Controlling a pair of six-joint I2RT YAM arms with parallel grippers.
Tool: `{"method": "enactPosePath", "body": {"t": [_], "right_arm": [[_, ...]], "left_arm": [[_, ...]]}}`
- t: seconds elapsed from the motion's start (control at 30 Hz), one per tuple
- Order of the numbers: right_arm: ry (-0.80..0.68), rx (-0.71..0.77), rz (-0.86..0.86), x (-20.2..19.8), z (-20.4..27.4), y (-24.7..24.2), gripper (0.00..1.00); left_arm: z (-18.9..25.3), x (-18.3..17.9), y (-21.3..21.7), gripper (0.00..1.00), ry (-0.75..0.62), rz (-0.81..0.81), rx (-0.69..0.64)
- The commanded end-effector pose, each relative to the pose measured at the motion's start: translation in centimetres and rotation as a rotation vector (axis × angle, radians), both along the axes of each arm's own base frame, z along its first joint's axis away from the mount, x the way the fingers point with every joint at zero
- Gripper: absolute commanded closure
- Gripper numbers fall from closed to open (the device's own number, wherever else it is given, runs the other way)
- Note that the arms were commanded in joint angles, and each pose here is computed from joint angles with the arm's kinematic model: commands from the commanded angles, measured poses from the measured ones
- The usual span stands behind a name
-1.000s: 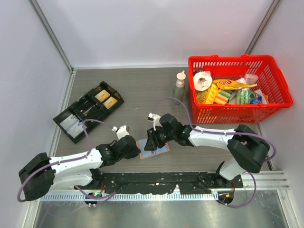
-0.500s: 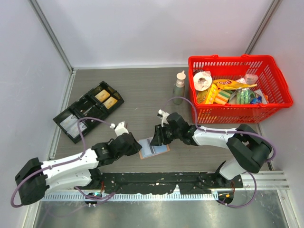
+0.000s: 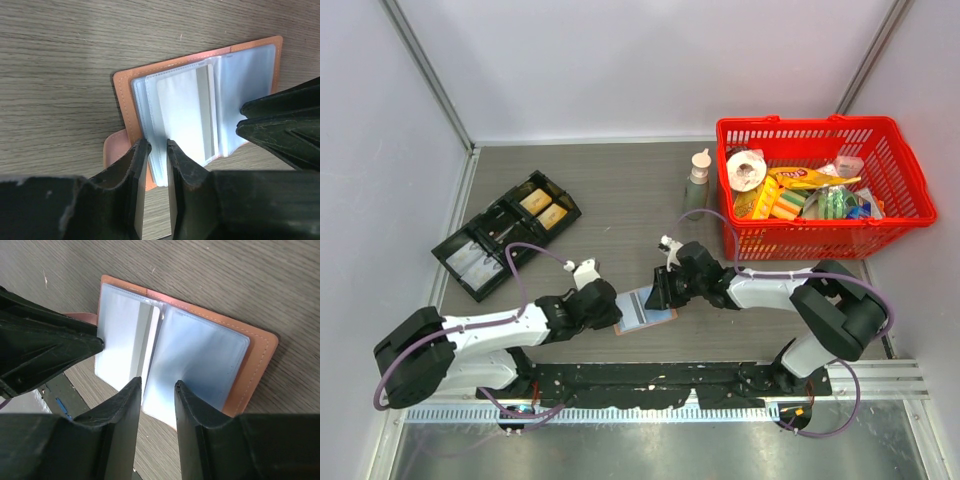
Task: Take the credit cards out of the card holder
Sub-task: Remove the credit card from the card holder.
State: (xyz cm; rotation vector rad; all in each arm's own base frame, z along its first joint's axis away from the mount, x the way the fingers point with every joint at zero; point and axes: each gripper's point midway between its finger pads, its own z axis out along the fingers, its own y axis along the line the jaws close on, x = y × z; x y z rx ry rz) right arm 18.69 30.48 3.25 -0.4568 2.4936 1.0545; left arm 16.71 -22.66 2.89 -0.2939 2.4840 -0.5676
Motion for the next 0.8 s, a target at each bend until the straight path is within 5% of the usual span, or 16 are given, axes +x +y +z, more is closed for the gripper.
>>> {"method": "enactPosePath", "body": {"t": [0.0, 0.37, 0.77], "right_arm": [[-0.038, 0.066, 0.014, 0.6, 1.5, 1.1, 0.62], [-0.059, 0.074, 0.020, 1.1, 2.4, 1.9, 0.62], [-0.203, -0.039, -0.129, 3.2, 3.0, -1.7, 0.62]], "left_arm": [[-0.8, 0.0, 0.9, 0.77, 0.004, 0.008, 0.060], [0.0, 0.0, -0.1, 0.88, 0.006, -0.012, 0.029], [3.6, 1.7, -3.6, 0.63, -0.056, -0.070, -0.048]]}}
